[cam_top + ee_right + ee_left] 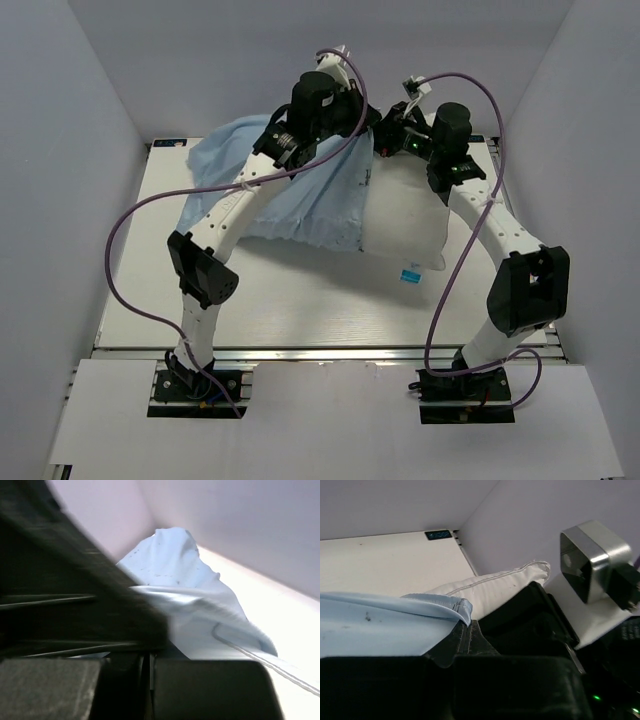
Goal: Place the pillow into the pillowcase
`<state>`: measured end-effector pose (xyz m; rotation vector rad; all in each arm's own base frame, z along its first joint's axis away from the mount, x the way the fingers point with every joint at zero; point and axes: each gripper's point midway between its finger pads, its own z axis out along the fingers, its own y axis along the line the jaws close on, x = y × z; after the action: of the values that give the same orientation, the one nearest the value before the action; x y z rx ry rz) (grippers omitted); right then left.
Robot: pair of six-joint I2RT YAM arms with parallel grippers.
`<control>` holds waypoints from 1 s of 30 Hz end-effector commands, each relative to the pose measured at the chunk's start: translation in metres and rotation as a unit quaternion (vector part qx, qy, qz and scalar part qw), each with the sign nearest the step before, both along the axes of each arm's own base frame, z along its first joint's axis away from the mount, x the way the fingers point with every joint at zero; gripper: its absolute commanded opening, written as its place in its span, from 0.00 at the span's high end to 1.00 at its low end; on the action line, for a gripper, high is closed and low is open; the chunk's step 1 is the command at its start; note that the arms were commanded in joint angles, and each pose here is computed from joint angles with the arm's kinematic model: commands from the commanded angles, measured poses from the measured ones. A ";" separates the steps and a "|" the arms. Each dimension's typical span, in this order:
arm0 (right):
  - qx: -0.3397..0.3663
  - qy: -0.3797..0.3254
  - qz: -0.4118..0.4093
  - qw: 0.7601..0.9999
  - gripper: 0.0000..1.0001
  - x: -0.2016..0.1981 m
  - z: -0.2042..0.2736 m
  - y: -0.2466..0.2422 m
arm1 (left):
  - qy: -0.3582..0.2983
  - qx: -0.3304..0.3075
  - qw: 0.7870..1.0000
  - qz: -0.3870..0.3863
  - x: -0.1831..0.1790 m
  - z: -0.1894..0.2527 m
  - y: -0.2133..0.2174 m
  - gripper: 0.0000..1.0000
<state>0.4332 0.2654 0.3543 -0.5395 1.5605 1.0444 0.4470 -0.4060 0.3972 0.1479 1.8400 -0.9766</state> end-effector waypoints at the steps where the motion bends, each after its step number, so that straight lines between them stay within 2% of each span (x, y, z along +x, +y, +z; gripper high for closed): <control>1: 0.062 -0.173 -0.065 0.981 1.00 -0.004 0.110 -0.019 | -0.059 -0.110 0.986 -0.106 -0.077 0.099 -0.010 1.00; 2: 0.058 -0.181 -0.062 0.980 1.00 -0.007 0.107 -0.019 | -0.067 -0.122 0.984 -0.114 -0.087 0.111 -0.005 1.00; 3: 0.042 -0.161 -0.060 0.984 1.00 -0.006 0.080 -0.018 | -0.054 -0.127 0.983 -0.120 -0.093 0.109 -0.005 1.00; 4: 0.023 -0.169 -0.057 0.984 1.00 -0.011 0.069 -0.018 | -0.038 -0.124 0.983 -0.132 -0.104 0.096 -0.004 1.00; 5: -0.001 -0.132 -0.055 0.990 1.00 -0.011 0.026 -0.018 | -0.024 -0.126 0.982 -0.137 -0.110 0.087 -0.003 1.00; 6: -0.015 -0.124 -0.052 0.991 1.00 -0.016 0.011 -0.019 | -0.011 -0.121 0.983 -0.138 -0.115 0.074 -0.001 1.00; 7: -0.042 -0.127 -0.048 0.990 1.00 -0.019 -0.009 -0.021 | 0.031 -0.099 0.986 -0.131 -0.115 0.023 -0.002 1.00; 8: -0.075 -0.115 -0.035 0.990 1.00 -0.028 -0.044 -0.024 | 0.061 -0.094 0.986 -0.122 -0.126 -0.009 0.009 1.00; 9: -0.081 -0.098 -0.028 0.992 1.00 -0.034 -0.060 -0.025 | 0.050 -0.108 0.985 -0.123 -0.135 0.009 0.016 1.00; 10: -0.104 -0.107 -0.021 0.989 1.00 -0.038 -0.073 -0.027 | 0.090 -0.086 0.986 -0.114 -0.139 -0.040 0.021 1.00; 12: -0.129 -0.089 0.022 0.987 1.00 -0.057 -0.099 -0.029 | 0.112 -0.078 0.985 -0.106 -0.153 -0.061 0.036 1.00; 13: -0.143 -0.097 0.041 0.984 1.00 -0.063 -0.103 -0.029 | 0.148 -0.052 0.983 -0.097 -0.160 -0.099 0.043 1.00; 14: -0.155 -0.074 0.062 0.983 1.00 -0.073 -0.113 -0.032 | 0.161 -0.041 0.981 -0.095 -0.165 -0.112 0.048 1.00; 15: -0.148 -0.083 0.107 0.980 0.95 -0.087 -0.102 -0.028 | 0.183 -0.025 0.979 -0.090 -0.169 -0.129 0.053 1.00; 16: -0.151 -0.080 0.129 0.977 0.85 -0.095 -0.099 -0.028 | 0.195 -0.016 0.977 -0.085 -0.171 -0.142 0.057 1.00; 17: -0.161 -0.111 0.150 0.969 0.80 -0.104 -0.089 -0.028 | 0.211 -0.005 0.974 -0.082 -0.176 -0.159 0.062 1.00; 18: -0.159 -0.085 0.188 0.966 0.76 -0.125 -0.092 -0.030 | 0.218 -0.001 0.973 -0.080 -0.179 -0.167 0.065 1.00; 19: -0.162 -0.107 0.196 0.961 0.65 -0.130 -0.075 -0.031 | 0.222 0.000 0.972 -0.074 -0.178 -0.172 0.069 1.00; 21: -0.171 -0.149 0.200 0.953 0.56 -0.145 -0.051 -0.036 | 0.229 0.002 0.971 -0.069 -0.180 -0.181 0.073 1.00; 22: -0.176 -0.152 0.191 0.953 0.44 -0.150 -0.042 -0.039 | 0.228 -0.001 0.971 -0.066 -0.179 -0.181 0.074 1.00; 23: -0.180 -0.167 0.172 0.954 0.36 -0.154 -0.030 -0.043 | 0.232 -0.001 0.970 -0.067 -0.181 -0.185 0.075 1.00; 24: -0.193 -0.144 0.115 0.964 0.29 -0.141 -0.027 -0.052 | 0.231 -0.002 0.971 -0.068 -0.181 -0.185 0.075 1.00; 25: -0.198 -0.141 0.079 0.967 0.17 -0.133 -0.022 -0.058 | 0.233 -0.001 0.970 -0.069 -0.181 -0.186 0.074 1.00; 27: -0.227 -0.129 0.000 0.965 0.11 -0.111 -0.016 -0.076 | 0.235 0.001 0.970 -0.069 -0.182 -0.187 0.075 1.00; 30: -0.273 -0.107 -0.027 0.956 0.10 -0.099 -0.032 -0.093 | 0.234 0.001 0.970 -0.070 -0.184 -0.188 0.078 1.00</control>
<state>0.3100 0.1998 0.3498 -1.0152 1.4757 0.6396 0.2771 -0.3335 0.2043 0.0248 2.2778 -1.1485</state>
